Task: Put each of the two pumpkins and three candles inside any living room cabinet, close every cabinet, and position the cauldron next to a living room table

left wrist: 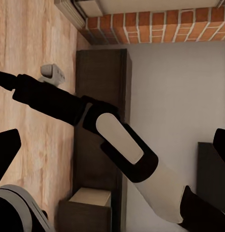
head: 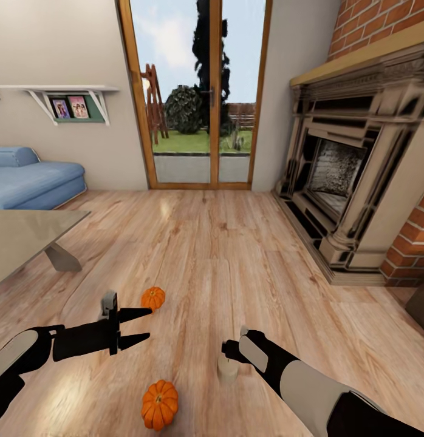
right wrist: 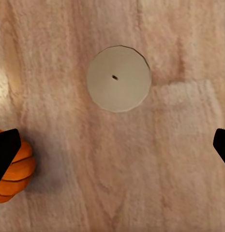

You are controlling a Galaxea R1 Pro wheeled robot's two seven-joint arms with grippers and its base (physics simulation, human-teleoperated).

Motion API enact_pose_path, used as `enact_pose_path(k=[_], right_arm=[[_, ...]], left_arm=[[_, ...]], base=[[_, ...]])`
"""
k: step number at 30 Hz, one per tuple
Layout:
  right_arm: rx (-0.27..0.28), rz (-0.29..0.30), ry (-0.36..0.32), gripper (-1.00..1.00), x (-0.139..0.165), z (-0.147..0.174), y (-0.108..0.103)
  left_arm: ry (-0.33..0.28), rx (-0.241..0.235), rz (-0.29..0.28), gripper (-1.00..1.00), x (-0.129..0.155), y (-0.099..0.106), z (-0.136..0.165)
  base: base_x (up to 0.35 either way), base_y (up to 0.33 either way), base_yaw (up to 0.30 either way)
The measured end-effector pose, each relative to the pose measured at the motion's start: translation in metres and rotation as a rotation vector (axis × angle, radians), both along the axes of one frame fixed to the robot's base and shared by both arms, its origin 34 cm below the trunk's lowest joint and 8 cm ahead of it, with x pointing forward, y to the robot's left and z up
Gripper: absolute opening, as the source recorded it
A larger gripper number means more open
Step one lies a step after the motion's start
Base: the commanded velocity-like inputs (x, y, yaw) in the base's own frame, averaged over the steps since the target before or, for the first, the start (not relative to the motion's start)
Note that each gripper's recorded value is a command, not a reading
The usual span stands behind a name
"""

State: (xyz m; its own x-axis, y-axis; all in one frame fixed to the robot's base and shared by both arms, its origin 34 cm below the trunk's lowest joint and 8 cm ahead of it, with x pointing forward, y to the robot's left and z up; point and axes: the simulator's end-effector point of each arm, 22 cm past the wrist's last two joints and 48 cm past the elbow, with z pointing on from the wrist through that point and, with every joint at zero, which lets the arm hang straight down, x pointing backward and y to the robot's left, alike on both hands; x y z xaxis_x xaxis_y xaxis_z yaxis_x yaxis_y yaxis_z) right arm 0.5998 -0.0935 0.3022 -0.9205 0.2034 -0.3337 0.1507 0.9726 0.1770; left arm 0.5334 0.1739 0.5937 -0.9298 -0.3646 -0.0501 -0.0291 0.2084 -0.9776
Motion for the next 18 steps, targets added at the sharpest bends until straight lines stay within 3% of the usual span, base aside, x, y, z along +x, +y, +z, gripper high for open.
enact_pose_path(k=[4,10,18], right_arm=[[0.000,0.000,0.016,1.00,-0.003,-0.009,0.000],[-0.001,-0.001,0.030,1.00,-0.006,-0.016,0.000],[-0.004,-0.001,0.033,1.00,-0.007,-0.016,-0.001]], left_arm=[[0.013,-0.004,-0.002,1.00,0.001,-0.001,-0.006],[0.012,-0.048,-0.006,1.00,0.001,-0.004,-0.003],[0.016,-0.051,-0.003,1.00,0.001,-0.003,-0.004]], base=[[0.000,0.000,0.000],[0.000,0.000,0.000],[0.017,0.019,0.000]])
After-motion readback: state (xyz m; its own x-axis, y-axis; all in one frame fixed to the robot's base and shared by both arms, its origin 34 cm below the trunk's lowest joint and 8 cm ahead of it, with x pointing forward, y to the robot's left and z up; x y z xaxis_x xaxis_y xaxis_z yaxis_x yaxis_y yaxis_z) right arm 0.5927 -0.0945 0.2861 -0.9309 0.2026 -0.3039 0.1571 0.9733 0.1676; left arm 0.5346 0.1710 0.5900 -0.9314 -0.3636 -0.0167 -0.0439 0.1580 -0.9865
